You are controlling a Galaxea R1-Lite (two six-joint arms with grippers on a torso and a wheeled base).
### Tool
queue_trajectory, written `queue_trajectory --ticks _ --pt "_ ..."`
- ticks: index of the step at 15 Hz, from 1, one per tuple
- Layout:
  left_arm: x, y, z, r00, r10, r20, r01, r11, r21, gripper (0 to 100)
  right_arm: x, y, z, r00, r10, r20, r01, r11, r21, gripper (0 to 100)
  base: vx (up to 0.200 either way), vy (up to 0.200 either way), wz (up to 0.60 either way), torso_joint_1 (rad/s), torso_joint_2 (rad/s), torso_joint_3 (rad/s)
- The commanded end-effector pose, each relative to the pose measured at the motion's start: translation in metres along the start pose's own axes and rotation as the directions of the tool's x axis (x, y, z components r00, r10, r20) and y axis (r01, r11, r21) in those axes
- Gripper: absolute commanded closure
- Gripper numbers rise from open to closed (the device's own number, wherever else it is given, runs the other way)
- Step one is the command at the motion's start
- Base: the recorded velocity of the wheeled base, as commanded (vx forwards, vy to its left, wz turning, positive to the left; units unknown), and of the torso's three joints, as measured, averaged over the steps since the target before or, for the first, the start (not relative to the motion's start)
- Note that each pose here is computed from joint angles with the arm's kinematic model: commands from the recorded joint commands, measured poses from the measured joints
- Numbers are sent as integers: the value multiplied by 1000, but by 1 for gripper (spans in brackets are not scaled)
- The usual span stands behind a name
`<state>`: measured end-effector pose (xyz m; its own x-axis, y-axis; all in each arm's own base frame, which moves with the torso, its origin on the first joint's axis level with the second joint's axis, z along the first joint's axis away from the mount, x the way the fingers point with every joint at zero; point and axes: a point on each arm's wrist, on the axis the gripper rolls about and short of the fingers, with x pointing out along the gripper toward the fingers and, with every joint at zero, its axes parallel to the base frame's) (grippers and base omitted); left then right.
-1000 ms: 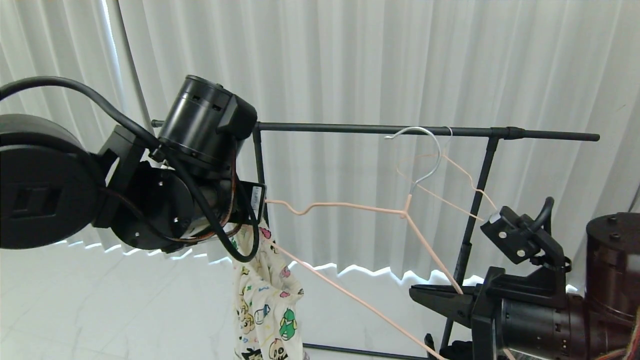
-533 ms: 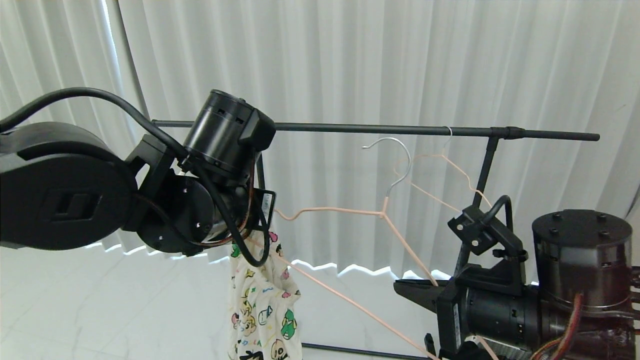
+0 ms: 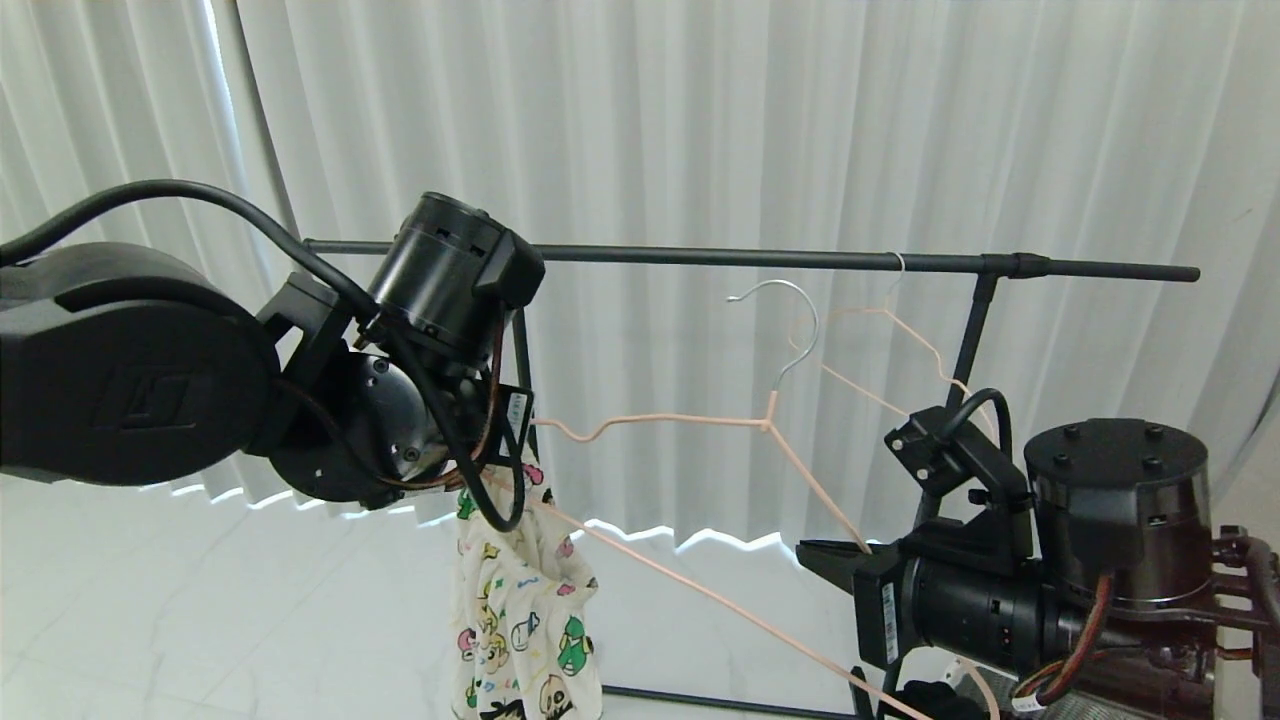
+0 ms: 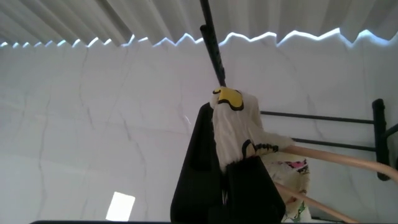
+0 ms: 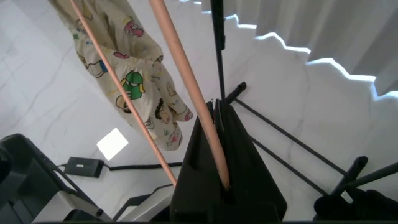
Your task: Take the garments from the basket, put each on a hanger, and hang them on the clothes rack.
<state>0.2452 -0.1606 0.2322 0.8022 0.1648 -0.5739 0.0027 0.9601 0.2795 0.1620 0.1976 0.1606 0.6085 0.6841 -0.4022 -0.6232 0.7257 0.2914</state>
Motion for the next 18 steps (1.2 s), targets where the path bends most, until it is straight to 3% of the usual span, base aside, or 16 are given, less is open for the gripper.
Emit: queue_trajectory --ticks 1,3,14,18 --pt "-2 -2 0 1000 -8 5 8 1000 2 100 2 1 1 1000 1 1 -1 1000 -1 100 0 0 0 0 0 0" --pt "-8 -9 -2 999 -33 12 33 999 2 100 6 2 -1 1000 -6 -9 6 1000 -6 100 0 0 0 0 0 0" --pt "-35 -38 -3 987 -147 62 154 979 -132 100 18 16 -2 1000 -4 -15 3 1000 -30 100 0 0 0 0 0 0" --pt "-26 -24 2 994 -95 57 104 981 -166 100 0 2 -5 986 -159 -45 157 987 -31 100 0 0 0 0 0 0"
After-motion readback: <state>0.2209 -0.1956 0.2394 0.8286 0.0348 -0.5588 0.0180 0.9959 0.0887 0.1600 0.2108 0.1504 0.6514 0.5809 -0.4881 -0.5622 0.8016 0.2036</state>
